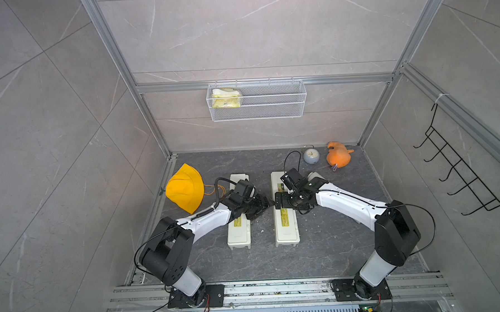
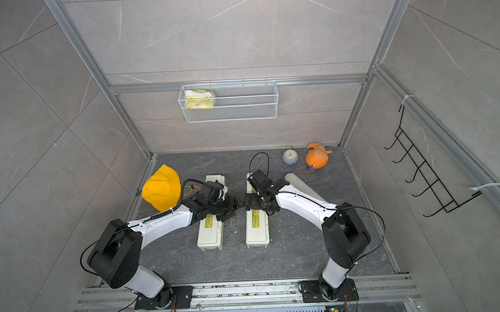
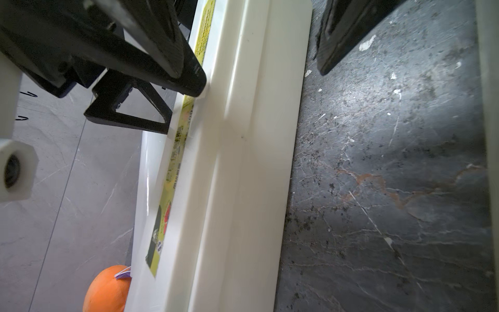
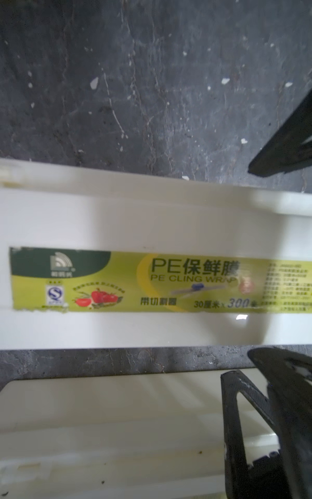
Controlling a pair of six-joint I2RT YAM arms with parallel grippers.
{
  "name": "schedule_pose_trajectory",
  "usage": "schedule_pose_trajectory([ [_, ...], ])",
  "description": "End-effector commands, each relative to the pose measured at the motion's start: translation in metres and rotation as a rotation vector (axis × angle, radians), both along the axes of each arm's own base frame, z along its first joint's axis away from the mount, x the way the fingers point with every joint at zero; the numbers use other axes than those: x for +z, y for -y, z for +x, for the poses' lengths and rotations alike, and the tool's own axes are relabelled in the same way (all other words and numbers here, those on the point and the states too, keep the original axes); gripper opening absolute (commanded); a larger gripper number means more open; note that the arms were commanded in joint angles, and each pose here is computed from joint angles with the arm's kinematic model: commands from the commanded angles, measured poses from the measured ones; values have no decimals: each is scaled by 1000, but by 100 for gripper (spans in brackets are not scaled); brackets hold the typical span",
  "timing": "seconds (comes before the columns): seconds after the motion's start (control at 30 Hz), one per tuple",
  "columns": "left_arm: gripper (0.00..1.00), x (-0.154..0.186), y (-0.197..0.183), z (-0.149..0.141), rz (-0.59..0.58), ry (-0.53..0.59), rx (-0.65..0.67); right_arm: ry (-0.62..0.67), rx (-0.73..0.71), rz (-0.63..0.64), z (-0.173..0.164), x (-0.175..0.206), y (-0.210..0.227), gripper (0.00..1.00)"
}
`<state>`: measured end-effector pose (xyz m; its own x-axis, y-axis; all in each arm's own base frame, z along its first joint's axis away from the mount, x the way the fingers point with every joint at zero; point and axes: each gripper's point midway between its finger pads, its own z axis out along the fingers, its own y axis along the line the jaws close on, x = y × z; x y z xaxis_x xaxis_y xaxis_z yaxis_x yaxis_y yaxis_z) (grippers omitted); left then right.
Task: Put plastic wrap rolls into dispensers
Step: Close the lid on the plastic wrap cutting box.
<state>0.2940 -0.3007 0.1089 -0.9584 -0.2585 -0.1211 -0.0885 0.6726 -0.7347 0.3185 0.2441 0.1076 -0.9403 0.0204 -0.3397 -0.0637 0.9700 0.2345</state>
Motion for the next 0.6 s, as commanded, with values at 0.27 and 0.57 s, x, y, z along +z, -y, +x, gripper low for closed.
schedule_pose_trajectory([
  [0.27, 79, 4, 31, 17, -30, -2, -45, 39, 79, 84, -19, 24, 2, 100],
  [0.57, 77, -6, 34, 15, -10, -37, -52, -13, 122, 271, -56, 18, 11, 97],
])
